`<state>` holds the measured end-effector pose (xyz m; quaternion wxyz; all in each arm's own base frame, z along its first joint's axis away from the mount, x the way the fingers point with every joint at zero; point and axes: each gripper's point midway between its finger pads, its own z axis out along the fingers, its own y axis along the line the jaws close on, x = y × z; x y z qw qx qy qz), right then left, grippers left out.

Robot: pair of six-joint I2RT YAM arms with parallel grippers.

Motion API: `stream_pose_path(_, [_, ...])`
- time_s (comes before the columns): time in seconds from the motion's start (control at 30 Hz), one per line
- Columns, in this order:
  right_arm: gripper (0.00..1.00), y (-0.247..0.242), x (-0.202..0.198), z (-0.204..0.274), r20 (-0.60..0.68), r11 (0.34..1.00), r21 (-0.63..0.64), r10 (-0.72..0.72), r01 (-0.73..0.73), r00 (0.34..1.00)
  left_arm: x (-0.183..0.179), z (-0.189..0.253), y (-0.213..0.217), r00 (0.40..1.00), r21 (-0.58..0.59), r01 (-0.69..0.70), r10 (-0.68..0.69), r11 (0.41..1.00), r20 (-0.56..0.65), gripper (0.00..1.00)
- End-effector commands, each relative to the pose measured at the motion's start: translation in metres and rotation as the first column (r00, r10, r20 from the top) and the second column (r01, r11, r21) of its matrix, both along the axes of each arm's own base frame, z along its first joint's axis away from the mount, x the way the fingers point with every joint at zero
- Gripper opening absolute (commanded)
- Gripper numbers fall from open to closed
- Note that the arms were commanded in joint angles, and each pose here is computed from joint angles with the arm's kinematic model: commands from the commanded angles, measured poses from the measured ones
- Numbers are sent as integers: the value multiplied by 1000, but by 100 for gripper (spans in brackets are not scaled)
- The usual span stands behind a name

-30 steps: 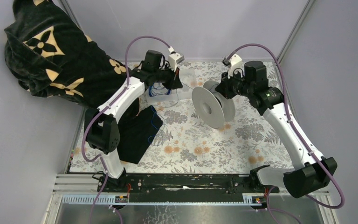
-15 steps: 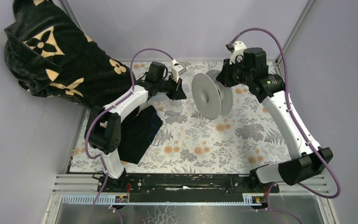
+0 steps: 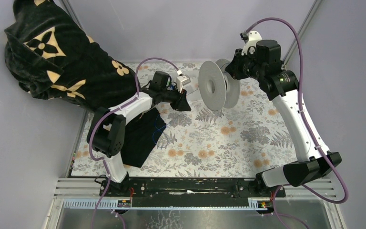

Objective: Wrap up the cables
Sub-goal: Wrap the cable around the cable reel.

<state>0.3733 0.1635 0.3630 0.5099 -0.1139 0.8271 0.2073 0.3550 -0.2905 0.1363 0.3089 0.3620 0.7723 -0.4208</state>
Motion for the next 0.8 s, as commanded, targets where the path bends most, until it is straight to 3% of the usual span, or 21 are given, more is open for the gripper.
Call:
stream_pose_path(0.0, [0, -7, 6, 43, 119, 998, 52, -38, 32, 992, -5, 12, -6, 992, -42, 77, -72, 996, 102, 34])
stream_pose_path(0.23, [0, -15, 9, 59, 146, 998, 52, -54, 47, 988, -13, 11, -4, 983, -40, 124, -117, 991, 142, 49])
stream_pose_path(0.47, [0, -24, 9, 65, 158, 997, 38, -70, 65, 985, -17, -5, 13, 972, 61, 116, -126, 991, 200, 68])
stream_pose_path(0.77, [0, -30, 7, 64, 170, 997, 15, -74, 73, 983, -17, -25, 43, 966, 234, 59, -115, 970, 233, 76])
